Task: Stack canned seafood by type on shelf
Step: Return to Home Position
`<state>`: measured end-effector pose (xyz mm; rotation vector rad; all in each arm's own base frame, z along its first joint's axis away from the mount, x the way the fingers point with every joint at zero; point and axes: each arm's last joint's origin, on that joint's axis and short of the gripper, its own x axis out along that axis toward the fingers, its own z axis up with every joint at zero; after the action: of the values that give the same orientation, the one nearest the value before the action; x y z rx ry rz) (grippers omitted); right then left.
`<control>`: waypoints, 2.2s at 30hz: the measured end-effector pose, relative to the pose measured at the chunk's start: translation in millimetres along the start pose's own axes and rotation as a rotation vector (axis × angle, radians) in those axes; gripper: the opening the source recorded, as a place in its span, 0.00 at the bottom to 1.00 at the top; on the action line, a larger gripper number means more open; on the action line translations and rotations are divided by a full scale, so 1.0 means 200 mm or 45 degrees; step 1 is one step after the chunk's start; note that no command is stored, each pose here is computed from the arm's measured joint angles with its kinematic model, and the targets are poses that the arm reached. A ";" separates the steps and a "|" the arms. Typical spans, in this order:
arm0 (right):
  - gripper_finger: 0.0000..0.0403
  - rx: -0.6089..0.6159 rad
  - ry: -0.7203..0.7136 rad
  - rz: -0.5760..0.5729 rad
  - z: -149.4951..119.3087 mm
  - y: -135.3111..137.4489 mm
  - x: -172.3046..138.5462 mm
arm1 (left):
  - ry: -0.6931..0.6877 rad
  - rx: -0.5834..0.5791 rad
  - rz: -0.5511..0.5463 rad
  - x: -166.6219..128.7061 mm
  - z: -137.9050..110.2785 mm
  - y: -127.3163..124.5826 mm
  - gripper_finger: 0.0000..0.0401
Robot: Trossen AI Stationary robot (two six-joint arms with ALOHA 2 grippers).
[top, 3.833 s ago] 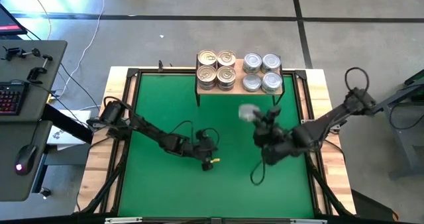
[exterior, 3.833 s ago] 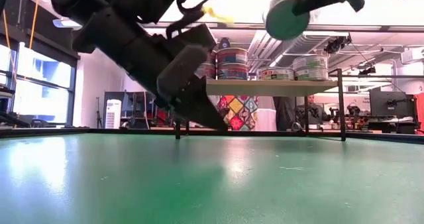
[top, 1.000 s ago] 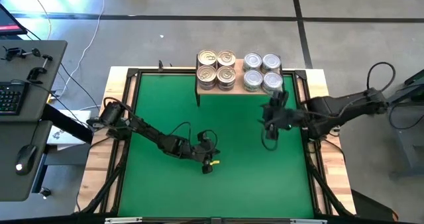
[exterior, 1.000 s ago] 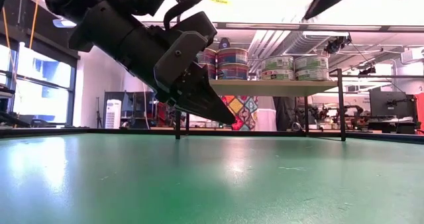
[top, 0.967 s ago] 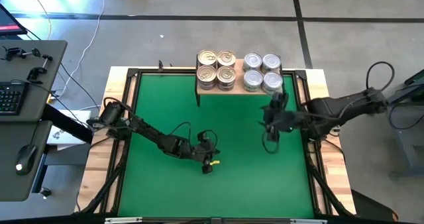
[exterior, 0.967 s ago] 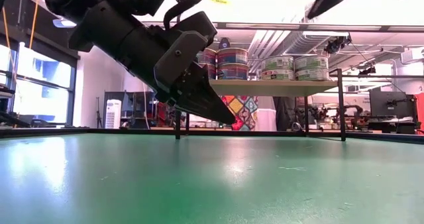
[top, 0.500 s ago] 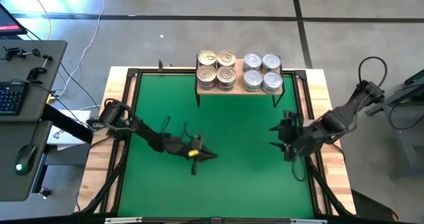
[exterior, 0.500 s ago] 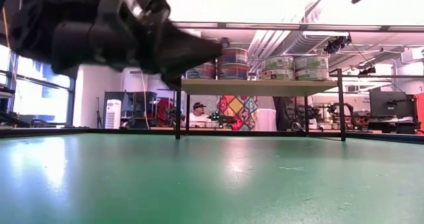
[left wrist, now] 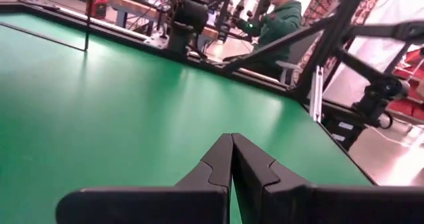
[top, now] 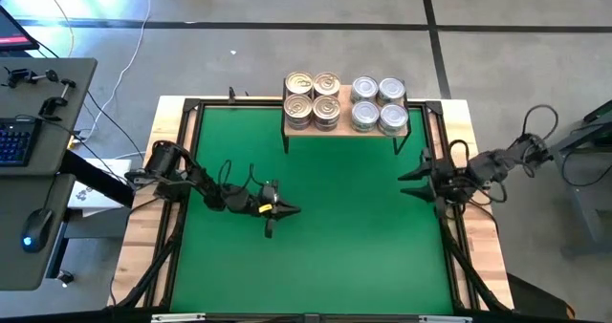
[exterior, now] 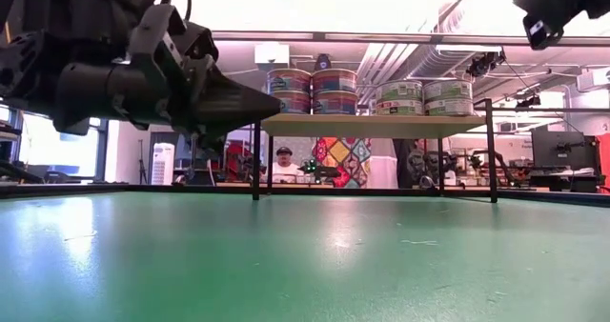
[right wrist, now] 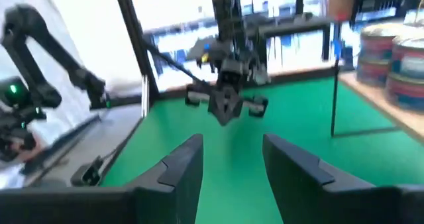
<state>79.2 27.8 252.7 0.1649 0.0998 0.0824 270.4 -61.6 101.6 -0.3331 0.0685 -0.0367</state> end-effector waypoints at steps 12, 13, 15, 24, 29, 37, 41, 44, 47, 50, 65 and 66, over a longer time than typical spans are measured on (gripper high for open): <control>0.37 -0.120 -0.168 0.087 -0.09 -0.07 -0.03 | -0.032 -0.079 -0.106 -0.01 0.10 0.14 0.00; 0.37 -0.121 -0.167 0.088 -0.10 -0.07 -0.02 | -0.048 -0.081 -0.112 -0.02 0.12 0.15 0.00; 0.37 -0.119 -0.184 0.124 -0.13 -0.08 -0.01 | -0.058 -0.092 -0.105 -0.07 0.15 0.17 0.00; 0.26 -0.123 -0.254 0.152 -0.32 -0.13 0.10 | -0.199 -0.059 -0.072 -0.34 0.28 0.18 0.00; 0.05 -0.137 -0.279 0.165 -0.33 -0.16 0.11 | -0.208 -0.057 0.004 -0.50 0.29 0.23 0.00; 0.04 -0.104 -0.275 0.124 -0.33 -0.18 0.11 | -0.184 0.006 -0.071 -0.60 0.37 0.26 0.00; 0.01 -0.084 -0.274 0.128 -0.33 -0.18 0.11 | -0.199 0.086 -0.162 -0.65 0.42 0.25 0.00; 0.01 -0.073 -0.271 0.129 -0.33 -0.18 0.11 | -0.151 0.100 -0.130 -0.69 0.42 0.26 0.00; 0.00 -0.059 -0.249 0.131 -0.34 -0.18 0.11 | -0.097 0.116 -0.077 -0.72 0.40 0.25 0.00; 0.00 -0.036 -0.224 0.129 -0.35 -0.18 0.11 | -0.109 0.115 0.010 -0.76 0.40 0.25 0.00; 0.00 -0.034 -0.213 0.127 -0.36 -0.18 0.11 | -0.105 0.166 0.234 -0.87 0.34 0.18 0.00; 0.00 -0.033 -0.210 0.126 -0.36 -0.18 0.11 | -0.100 0.174 0.237 -0.88 0.34 0.18 0.00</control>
<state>96.7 5.0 174.4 0.1499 -0.0739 0.1685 101.5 2.2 165.0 -0.1905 0.0190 0.1556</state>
